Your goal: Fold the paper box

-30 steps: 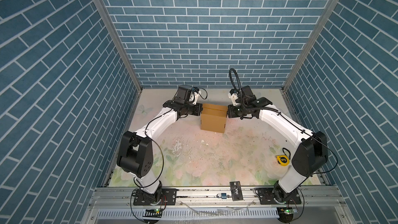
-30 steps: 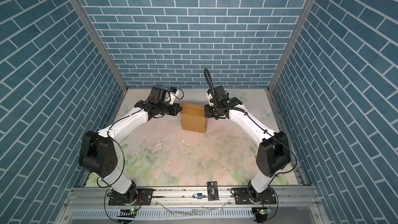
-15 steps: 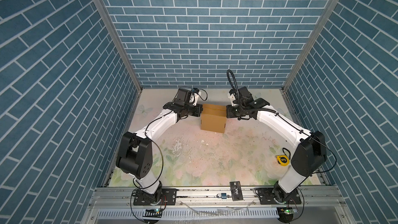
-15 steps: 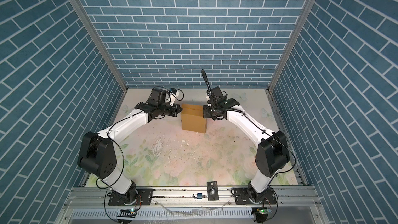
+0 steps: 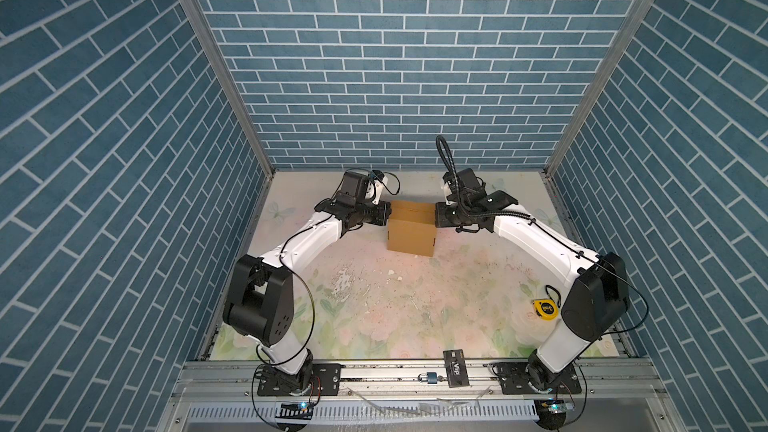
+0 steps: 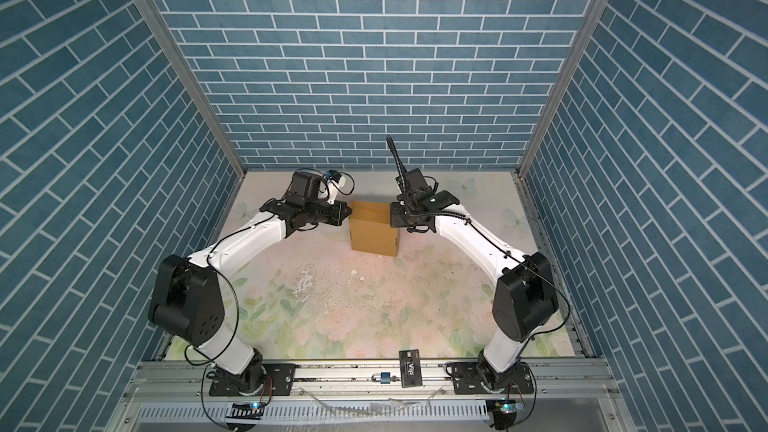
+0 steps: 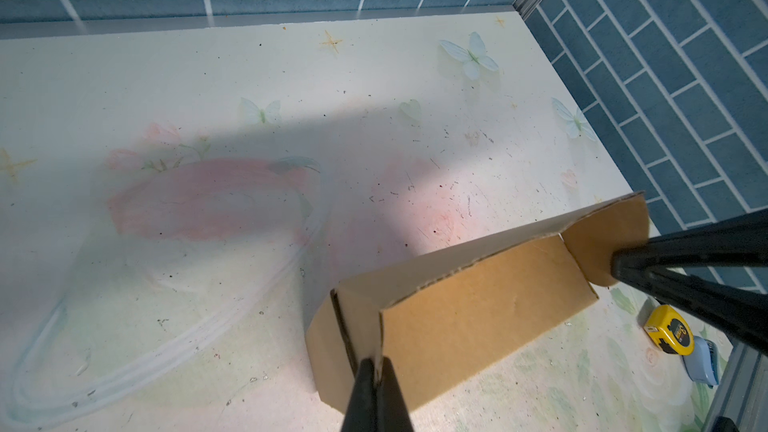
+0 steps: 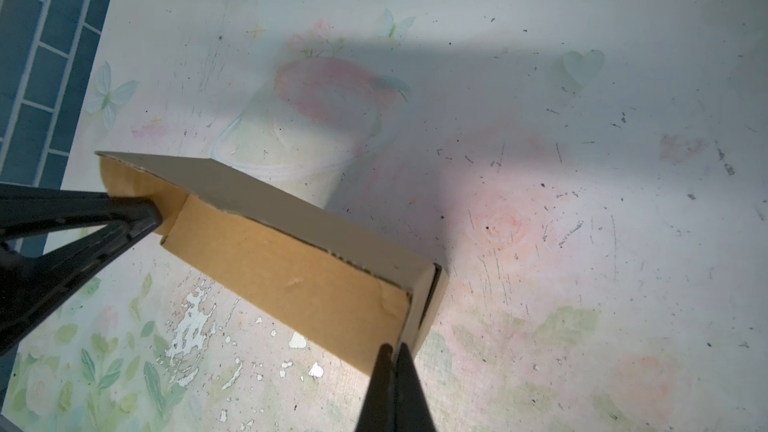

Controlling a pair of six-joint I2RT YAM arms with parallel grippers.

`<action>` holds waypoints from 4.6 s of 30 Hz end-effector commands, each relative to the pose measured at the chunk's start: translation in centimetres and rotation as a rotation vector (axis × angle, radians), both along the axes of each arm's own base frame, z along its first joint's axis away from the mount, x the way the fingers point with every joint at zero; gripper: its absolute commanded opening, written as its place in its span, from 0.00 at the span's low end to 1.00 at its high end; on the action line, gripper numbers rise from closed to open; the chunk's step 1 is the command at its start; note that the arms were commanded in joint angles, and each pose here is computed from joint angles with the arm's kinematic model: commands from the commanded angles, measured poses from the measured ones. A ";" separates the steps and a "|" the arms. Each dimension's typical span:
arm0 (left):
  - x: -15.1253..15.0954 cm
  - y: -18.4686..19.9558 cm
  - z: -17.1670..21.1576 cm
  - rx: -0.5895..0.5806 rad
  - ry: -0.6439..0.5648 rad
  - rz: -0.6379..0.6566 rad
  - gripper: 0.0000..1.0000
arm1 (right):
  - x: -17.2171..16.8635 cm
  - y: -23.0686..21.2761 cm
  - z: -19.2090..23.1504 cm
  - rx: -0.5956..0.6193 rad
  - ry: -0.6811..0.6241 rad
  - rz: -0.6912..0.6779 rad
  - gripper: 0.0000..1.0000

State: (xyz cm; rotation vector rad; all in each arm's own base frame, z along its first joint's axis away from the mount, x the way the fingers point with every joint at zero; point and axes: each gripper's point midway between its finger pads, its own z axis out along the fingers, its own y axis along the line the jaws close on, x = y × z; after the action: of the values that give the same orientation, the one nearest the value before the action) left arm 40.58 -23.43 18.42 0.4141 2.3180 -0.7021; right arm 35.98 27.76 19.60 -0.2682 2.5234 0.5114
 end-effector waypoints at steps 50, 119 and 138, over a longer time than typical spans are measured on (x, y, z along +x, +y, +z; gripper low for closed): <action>-3.5 -1.8 -3.7 0.016 0.173 -0.079 0.01 | -3.0 -1.1 -2.3 -0.131 0.015 0.115 0.00; -3.1 -1.8 -5.8 0.129 0.138 -0.072 0.01 | -3.3 -1.0 -4.5 -0.115 0.008 -0.046 0.00; -3.2 -1.7 -6.3 0.143 0.116 -0.086 0.01 | -1.0 -1.3 5.9 -0.071 -0.210 0.081 0.24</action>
State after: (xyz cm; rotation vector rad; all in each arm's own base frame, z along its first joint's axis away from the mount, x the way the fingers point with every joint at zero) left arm 40.67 -25.54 17.51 0.5061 2.2838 -0.6278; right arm 34.87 27.04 24.06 -0.3848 2.3633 0.4005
